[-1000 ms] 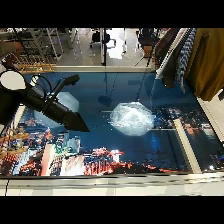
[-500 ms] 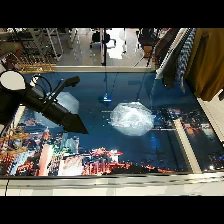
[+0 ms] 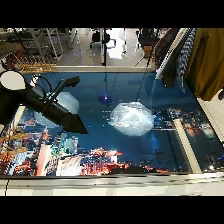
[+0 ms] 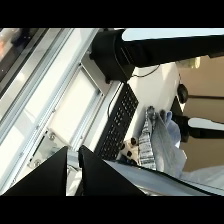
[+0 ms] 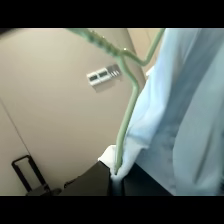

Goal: Fold the clothes and pants, and hang the long-sleeved shirts on hangers.

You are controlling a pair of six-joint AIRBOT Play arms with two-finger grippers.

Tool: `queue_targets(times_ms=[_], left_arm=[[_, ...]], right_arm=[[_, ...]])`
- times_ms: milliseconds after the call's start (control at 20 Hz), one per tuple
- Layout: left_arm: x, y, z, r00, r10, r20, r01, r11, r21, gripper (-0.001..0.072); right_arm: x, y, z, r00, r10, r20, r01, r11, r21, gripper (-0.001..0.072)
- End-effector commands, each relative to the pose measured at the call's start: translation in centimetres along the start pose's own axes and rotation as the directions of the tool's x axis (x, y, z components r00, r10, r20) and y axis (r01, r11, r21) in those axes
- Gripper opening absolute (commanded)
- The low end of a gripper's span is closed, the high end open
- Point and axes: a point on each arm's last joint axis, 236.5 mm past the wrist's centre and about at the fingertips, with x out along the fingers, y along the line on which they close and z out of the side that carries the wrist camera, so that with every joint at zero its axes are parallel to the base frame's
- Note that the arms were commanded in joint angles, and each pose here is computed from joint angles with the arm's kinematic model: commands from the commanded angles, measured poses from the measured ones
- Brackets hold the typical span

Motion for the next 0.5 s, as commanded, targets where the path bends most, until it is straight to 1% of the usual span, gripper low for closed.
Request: queue_targets(times_ms=[0,100,200,250,300,350,400,450], left_arm=[[0.0,0.0,-0.1,1.000,-0.001,-0.003,0.001,1.000,0.001,0.0085],[0.0,0.0,-0.1,1.000,0.000,-0.002,0.000,1.000,0.000,0.0085],[0.0,0.0,0.0,1.000,0.000,-0.002,0.000,1.000,0.000,0.0085],[0.0,0.0,0.0,1.000,0.000,-0.002,0.000,1.000,0.000,0.0085],[0.0,0.0,0.0,1.000,-0.001,-0.002,0.001,1.000,0.000,0.0085],[0.0,0.0,0.0,1.000,-0.001,-0.002,0.001,1.000,0.000,0.0085],[0.0,0.0,0.0,1.000,-0.001,-0.002,0.001,1.000,0.000,0.0085],[0.0,0.0,0.0,1.000,-0.001,-0.003,0.001,1.000,0.000,0.0085]], right_arm=[[0.4,-1.9,-0.1,1.000,-0.022,-0.017,0.023,0.998,0.065,0.0026],[0.5,-2.7,0.0,0.999,-0.025,-0.024,0.027,0.994,0.106,0.0026],[0.3,-2.6,0.1,0.999,-0.024,-0.028,0.027,0.995,0.101,0.0029],[0.1,-2.4,-0.1,0.999,-0.026,-0.045,0.030,0.996,0.087,0.0076],[-0.3,-2.4,-0.4,0.997,-0.028,-0.071,0.033,0.997,0.072,0.0215],[-0.7,-2.3,-0.9,0.994,-0.029,-0.103,0.037,0.997,0.073,0.0395],[-1.1,-2.3,-1.3,0.990,-0.035,-0.134,0.047,0.996,0.081,0.0542],[-1.8,-2.2,-1.4,0.986,-0.037,-0.162,0.054,0.994,0.100,0.0582]])
